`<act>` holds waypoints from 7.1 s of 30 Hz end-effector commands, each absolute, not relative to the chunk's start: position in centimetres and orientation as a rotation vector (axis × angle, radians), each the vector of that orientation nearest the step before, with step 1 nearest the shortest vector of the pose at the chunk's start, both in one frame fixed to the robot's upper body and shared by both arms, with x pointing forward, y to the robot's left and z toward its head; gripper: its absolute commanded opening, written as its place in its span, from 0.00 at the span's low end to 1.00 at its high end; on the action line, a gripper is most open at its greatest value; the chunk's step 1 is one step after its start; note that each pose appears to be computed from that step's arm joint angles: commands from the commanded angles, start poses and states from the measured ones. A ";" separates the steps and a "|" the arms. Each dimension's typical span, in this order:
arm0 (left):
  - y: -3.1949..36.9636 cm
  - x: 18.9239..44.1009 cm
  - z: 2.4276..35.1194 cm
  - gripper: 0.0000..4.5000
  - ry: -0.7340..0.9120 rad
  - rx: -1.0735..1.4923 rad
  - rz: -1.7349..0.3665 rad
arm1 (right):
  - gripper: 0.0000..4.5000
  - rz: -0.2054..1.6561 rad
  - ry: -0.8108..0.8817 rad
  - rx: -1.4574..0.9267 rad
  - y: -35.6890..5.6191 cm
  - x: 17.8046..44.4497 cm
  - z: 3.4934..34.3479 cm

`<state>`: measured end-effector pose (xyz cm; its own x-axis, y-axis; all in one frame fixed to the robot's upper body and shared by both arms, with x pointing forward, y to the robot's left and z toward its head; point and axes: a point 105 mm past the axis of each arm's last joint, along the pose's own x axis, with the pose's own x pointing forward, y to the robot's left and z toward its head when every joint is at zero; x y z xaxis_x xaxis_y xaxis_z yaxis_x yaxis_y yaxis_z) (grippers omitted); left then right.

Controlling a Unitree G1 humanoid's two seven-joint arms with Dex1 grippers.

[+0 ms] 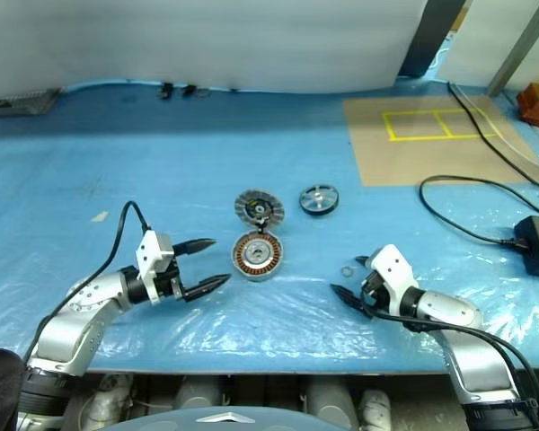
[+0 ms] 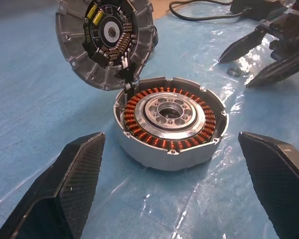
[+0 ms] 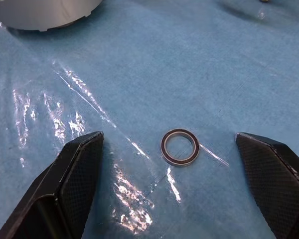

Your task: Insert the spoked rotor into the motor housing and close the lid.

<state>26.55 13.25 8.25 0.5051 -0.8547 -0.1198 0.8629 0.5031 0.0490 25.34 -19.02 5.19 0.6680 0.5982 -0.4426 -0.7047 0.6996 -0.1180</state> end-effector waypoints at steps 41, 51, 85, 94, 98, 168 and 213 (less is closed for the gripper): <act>13.4 26.9 9.3 1.00 0.035 0.135 -1.018 | 0.13 1.092 0.264 -0.406 -10.5 27.7 11.1; 13.6 26.5 9.2 1.00 0.042 0.135 -1.002 | 0.13 1.181 0.268 -0.455 -7.0 29.0 11.4; 14.0 25.8 8.6 1.00 0.049 0.129 -0.958 | 0.13 1.260 0.262 -0.471 -2.9 30.5 9.4; 13.8 25.8 8.7 1.00 0.050 0.127 -0.960 | 0.13 1.247 0.261 -0.479 -3.4 30.8 9.5; 13.8 25.8 8.7 1.00 0.050 0.126 -0.962 | 0.13 1.245 0.260 -0.483 -3.4 30.8 9.5; 13.9 26.7 8.2 1.00 0.045 0.136 -0.976 | 0.01 1.215 0.347 -0.338 -3.8 30.1 6.2; 13.4 26.8 8.1 1.00 0.049 0.132 -0.983 | 0.01 1.245 0.399 -0.167 -3.4 29.9 5.9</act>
